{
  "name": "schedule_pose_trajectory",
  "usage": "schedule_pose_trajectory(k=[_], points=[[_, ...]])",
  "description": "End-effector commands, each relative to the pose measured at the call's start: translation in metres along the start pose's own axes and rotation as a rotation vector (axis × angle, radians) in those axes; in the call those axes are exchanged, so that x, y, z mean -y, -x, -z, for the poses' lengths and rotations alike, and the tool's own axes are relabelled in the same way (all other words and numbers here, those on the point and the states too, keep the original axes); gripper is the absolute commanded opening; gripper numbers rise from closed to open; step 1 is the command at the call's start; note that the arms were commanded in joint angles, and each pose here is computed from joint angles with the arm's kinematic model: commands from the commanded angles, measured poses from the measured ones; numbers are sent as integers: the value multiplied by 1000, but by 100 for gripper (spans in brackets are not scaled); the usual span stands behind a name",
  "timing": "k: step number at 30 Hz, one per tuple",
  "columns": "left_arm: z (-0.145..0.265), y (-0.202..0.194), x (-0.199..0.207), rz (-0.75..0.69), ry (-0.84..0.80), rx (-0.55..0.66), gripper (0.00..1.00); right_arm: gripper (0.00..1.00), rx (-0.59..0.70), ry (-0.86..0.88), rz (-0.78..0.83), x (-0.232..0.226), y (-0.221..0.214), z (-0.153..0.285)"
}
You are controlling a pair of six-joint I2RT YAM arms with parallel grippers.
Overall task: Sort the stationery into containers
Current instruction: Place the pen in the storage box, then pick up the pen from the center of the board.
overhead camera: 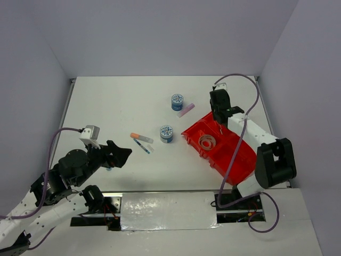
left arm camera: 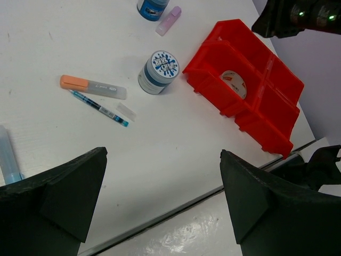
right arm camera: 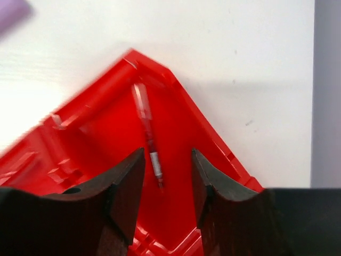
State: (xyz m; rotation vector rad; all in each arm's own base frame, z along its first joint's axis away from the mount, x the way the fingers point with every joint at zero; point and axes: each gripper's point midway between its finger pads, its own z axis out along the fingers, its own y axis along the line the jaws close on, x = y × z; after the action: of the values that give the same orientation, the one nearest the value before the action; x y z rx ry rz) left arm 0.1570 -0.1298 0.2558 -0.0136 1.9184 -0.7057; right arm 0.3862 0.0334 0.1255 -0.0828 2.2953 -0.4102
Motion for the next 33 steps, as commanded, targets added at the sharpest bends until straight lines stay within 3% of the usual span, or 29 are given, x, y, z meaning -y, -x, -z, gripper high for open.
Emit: schedule_pose_trajectory(k=[1, 4, 8, 13, 19, 23, 28, 33], points=[[-3, 10, 5, -6, -5, 28, 99, 47, 160, 85, -125, 11, 58, 50], [-9, 7, -5, 0, 72, 14, 99, 59, 252, 205, -220, 7, 84, 93], [-14, 5, -21, 18, 196, -9, 99, 99, 284, 507, -254, -35, 95, 150], [-15, -4, -52, 104, 419, -13, 99, 99, 282, 743, -144, -113, 60, 204], [-37, -15, -55, 203, 535, -23, 99, 94, 186, 791, -198, -168, 13, 214], [-64, -32, -54, 251, 600, -46, 99, 92, 185, 746, -251, -167, -2, 218], [-101, -61, -75, 275, 794, -176, 94, 92, 121, 701, -219, -165, -33, 214], [-136, -86, -76, 304, 898, -277, 83, 93, 132, 713, -208, -159, -50, 216]])
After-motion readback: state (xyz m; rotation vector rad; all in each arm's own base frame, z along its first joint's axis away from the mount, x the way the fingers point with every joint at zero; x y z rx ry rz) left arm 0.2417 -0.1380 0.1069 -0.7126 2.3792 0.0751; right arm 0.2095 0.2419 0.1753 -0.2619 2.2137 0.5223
